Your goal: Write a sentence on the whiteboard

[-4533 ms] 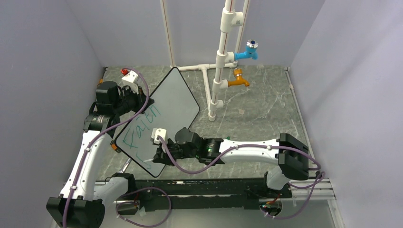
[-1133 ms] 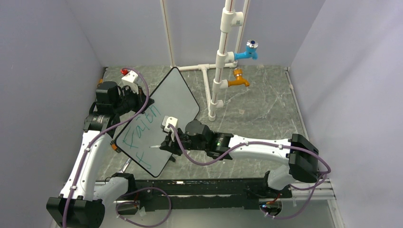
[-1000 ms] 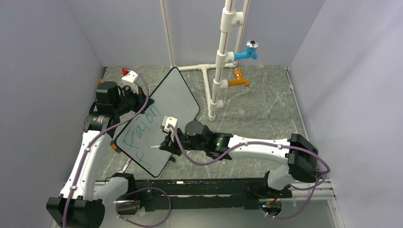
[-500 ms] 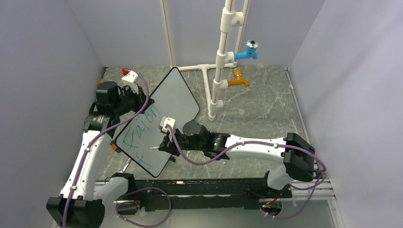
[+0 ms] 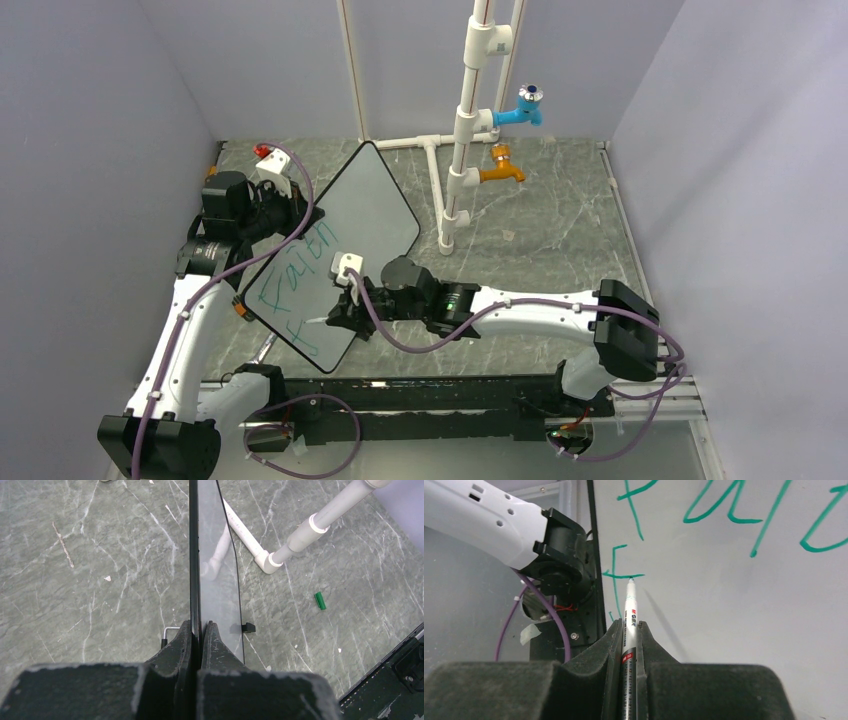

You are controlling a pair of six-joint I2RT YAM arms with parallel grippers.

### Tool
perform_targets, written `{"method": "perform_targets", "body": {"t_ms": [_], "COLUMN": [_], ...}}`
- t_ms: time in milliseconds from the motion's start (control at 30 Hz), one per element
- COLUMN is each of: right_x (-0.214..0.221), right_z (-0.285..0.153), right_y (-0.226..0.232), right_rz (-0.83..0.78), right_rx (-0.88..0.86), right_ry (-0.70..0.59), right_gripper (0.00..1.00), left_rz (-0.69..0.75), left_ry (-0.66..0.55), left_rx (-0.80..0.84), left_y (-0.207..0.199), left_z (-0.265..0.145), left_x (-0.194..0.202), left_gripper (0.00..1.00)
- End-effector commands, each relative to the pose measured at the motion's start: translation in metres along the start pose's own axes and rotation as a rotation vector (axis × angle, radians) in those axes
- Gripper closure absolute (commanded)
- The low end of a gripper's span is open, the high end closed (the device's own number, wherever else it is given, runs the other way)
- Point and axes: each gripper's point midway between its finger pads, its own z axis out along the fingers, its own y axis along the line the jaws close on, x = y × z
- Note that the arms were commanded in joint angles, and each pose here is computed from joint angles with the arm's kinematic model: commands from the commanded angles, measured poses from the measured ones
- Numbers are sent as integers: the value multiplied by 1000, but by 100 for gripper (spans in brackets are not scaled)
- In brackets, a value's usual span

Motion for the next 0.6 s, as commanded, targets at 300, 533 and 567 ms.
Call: {"method": "perform_targets", "body": {"t_ms": [300,533,567], "right_x": [-8,12,15], "right_z": [14,20,19], "right_y": [6,2,1], "right_rz": [1,14,18], "right_rx": [-22,-11,-8], "right_ry": [-35,5,13], "right_gripper": [100,100,100], "left_rz": [83,83,83], "left_ry": [101,101,101], "left_rx": [-101,-102,-101], "left_y": [26,26,26], "left_z": [2,2,2], "left_x": [31,30,31], "left_gripper": [100,100,100]}}
